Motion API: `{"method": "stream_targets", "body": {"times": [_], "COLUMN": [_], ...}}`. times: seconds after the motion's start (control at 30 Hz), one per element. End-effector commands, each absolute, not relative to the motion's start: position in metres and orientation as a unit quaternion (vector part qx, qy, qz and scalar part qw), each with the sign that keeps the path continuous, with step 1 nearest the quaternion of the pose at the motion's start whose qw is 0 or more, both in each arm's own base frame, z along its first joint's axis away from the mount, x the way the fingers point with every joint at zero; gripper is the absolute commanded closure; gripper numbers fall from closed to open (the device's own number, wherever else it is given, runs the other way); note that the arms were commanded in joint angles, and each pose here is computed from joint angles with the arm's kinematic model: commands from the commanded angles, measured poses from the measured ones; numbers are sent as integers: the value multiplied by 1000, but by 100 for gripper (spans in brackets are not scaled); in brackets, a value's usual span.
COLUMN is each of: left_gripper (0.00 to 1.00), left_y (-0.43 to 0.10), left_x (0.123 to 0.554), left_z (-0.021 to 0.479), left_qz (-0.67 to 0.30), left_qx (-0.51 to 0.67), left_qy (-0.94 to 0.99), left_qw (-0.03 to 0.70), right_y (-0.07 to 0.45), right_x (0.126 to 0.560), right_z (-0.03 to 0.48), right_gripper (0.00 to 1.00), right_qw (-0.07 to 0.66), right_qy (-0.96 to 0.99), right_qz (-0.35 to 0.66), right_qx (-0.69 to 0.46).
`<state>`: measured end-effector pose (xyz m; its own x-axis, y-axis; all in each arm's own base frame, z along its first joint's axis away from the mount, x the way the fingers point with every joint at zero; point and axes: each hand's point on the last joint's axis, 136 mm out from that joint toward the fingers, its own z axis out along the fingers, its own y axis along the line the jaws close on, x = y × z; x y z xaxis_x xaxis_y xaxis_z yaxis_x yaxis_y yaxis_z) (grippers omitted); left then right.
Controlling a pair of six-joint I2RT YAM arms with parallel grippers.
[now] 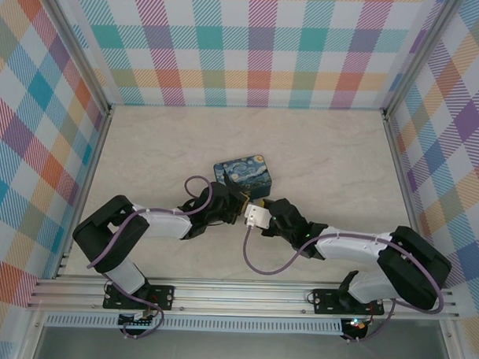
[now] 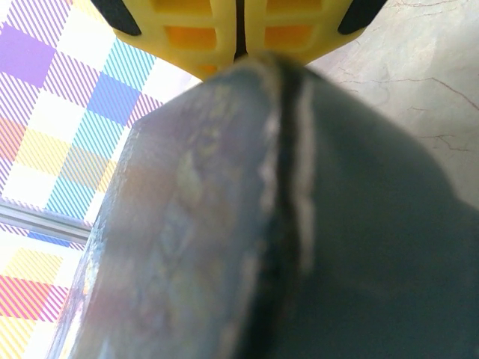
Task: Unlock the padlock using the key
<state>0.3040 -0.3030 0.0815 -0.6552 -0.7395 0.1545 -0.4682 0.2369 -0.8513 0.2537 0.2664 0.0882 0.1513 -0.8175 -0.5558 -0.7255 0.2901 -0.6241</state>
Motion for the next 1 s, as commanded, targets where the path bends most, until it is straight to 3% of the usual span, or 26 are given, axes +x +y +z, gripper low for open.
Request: {"method": "stream_targets", "body": {"times": [0.0, 0.77, 0.97], "left_gripper": [100, 100, 100], "left_y": [-308, -311, -311], "left_x": [312, 311, 311], "left_z": [110, 105, 104], "left_qz": [-519, -520, -521], "left_qx": [-382, -393, -394], "left_qy": [750, 746, 746], "left_qw": [149, 135, 132], "right_y": [283, 301, 302], "right_x": [262, 271, 273], "right_z": [111, 109, 106], "right_gripper": [64, 76, 84], "right_qw": [512, 527, 527], "right_qy": [642, 640, 644], "right_qz": [-33, -15, -14], "right_qx": [-570, -559, -554]}}
